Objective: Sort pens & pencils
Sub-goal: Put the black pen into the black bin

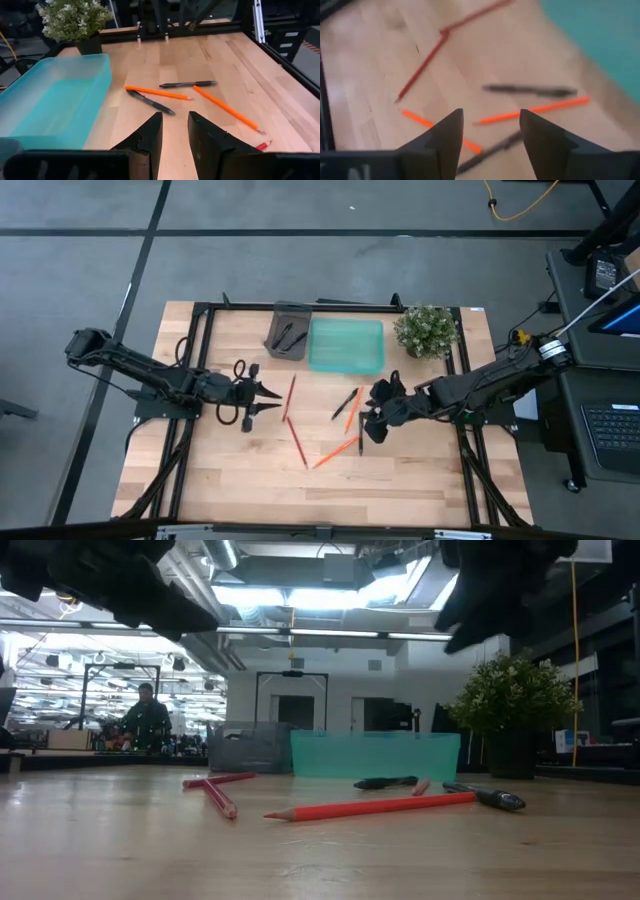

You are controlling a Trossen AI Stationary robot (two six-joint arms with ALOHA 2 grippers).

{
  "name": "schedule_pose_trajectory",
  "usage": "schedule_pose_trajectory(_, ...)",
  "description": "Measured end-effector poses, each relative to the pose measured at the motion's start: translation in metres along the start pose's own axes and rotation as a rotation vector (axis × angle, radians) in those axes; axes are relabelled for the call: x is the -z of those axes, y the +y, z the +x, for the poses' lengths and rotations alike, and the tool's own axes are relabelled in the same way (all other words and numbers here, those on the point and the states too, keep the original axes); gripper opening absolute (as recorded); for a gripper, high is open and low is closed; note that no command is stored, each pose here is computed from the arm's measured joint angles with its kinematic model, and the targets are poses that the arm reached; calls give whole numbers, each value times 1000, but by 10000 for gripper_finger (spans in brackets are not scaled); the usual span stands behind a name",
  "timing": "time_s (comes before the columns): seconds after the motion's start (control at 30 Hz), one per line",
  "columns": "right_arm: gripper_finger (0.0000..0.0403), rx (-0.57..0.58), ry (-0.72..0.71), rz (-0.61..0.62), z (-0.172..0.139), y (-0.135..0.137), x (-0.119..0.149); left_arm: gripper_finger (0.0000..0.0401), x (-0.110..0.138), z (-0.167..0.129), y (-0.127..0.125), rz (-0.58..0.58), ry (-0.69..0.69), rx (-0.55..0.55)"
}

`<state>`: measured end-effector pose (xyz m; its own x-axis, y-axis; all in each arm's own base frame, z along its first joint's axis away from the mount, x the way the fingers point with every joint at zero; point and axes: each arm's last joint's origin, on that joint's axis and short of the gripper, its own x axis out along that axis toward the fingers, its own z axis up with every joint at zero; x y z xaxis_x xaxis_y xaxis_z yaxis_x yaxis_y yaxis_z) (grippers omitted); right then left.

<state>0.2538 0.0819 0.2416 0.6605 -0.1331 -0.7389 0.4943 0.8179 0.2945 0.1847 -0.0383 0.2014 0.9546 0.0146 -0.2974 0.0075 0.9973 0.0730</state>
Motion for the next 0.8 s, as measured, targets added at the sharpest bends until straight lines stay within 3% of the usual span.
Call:
schedule_pose_trajectory(0.4,150,40,183,81,43,9,13,86,0,0,-2,17,-1,9)
schedule_pose_trajectory(0.8,146,262,318,150,76,30,11,86,0,0,-2,18,3,9)
